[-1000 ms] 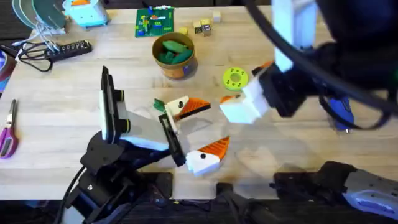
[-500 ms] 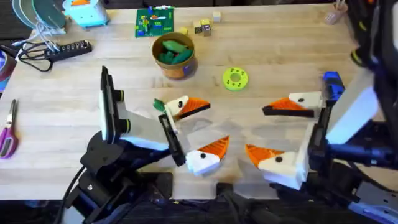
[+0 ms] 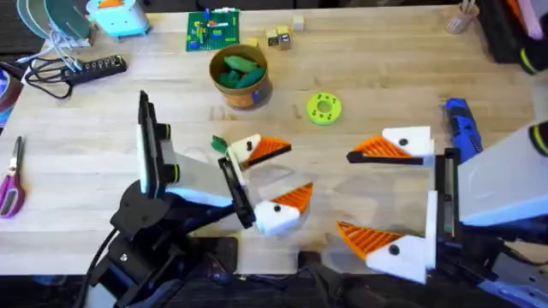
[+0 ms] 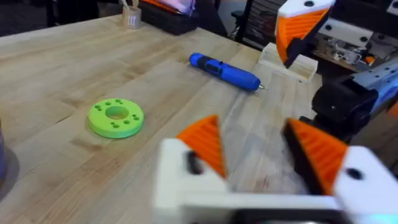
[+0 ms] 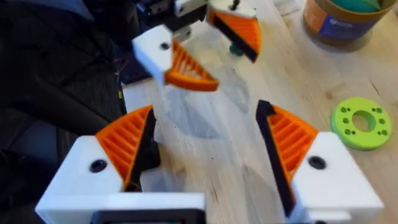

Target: Pick up the gripper from the table and insert it into the empty holder that is missing its gripper. Then pick up a screw, insert it into the mounting hole, and use the screwdriver to tighten it. Finally, clean up the table by picking up the vegetable and placing it into the bucket.

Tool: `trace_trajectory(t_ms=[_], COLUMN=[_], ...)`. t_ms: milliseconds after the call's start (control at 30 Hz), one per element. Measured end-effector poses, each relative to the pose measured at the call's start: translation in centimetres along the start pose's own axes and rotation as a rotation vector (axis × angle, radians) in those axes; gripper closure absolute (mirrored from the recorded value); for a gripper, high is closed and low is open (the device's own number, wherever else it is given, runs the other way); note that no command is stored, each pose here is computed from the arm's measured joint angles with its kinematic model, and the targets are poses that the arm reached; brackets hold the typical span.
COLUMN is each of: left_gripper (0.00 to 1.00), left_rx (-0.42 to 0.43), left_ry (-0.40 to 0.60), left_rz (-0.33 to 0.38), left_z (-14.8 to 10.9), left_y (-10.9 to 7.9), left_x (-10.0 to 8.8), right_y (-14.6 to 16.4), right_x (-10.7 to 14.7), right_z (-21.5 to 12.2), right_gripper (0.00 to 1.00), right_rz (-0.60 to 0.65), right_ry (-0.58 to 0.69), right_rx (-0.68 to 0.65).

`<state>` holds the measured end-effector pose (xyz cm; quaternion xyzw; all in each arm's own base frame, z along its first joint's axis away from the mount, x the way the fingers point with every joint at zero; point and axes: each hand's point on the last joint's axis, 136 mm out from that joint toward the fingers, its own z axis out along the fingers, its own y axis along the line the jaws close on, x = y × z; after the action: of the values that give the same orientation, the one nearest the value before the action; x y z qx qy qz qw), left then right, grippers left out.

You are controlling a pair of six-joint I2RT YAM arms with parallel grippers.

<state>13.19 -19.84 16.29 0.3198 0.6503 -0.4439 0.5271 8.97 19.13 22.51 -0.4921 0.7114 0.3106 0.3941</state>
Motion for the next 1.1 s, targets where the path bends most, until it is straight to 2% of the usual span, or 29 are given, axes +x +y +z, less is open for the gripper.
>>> trace_trajectory(t_ms=[167, 200, 433, 533, 633, 800, 1000, 1100], left_gripper=[0.924, 0.973, 0.988, 0.988, 0.989, 0.989, 0.989, 0.989], left_rx=[-0.001, -0.002, -0.003, -0.003, -0.003, -0.003, -0.003, -0.003], left_ry=[0.000, -0.001, -0.001, -0.001, -0.001, -0.001, -0.001, -0.001], left_rz=[0.001, 0.005, 0.005, 0.005, 0.005, 0.005, 0.005, 0.004], left_z=[0.0, 0.0, 0.0, 0.0, 0.0, 0.0, 0.0, 0.0], left_y=[0.0, 0.0, 0.1, 0.1, 0.1, 0.1, 0.1, 0.1], left_x=[0.0, 0.0, 0.0, 0.0, 0.0, 0.0, 0.0, 0.0], right_y=[0.1, 0.1, 0.1, -0.9, -3.7, -9.4, -15.7, -18.0], right_x=[0.1, 0.1, -0.1, -1.0, -1.4, -0.4, 1.4, 2.9], right_z=[0.1, 0.1, 0.1, 0.0, -0.4, -2.6, -8.0, -10.7], right_gripper=[0.009, 0.009, 0.010, 0.010, 0.009, 0.010, 0.010, 0.010], right_rz=[-0.032, -0.035, -0.042, -0.023, 0.079, 0.247, 0.425, 0.484], right_ry=[0.002, 0.002, -0.005, -0.038, -0.057, -0.064, -0.104, -0.080], right_rx=[-0.007, -0.008, -0.005, 0.049, 0.200, 0.529, 0.946, 1.111])
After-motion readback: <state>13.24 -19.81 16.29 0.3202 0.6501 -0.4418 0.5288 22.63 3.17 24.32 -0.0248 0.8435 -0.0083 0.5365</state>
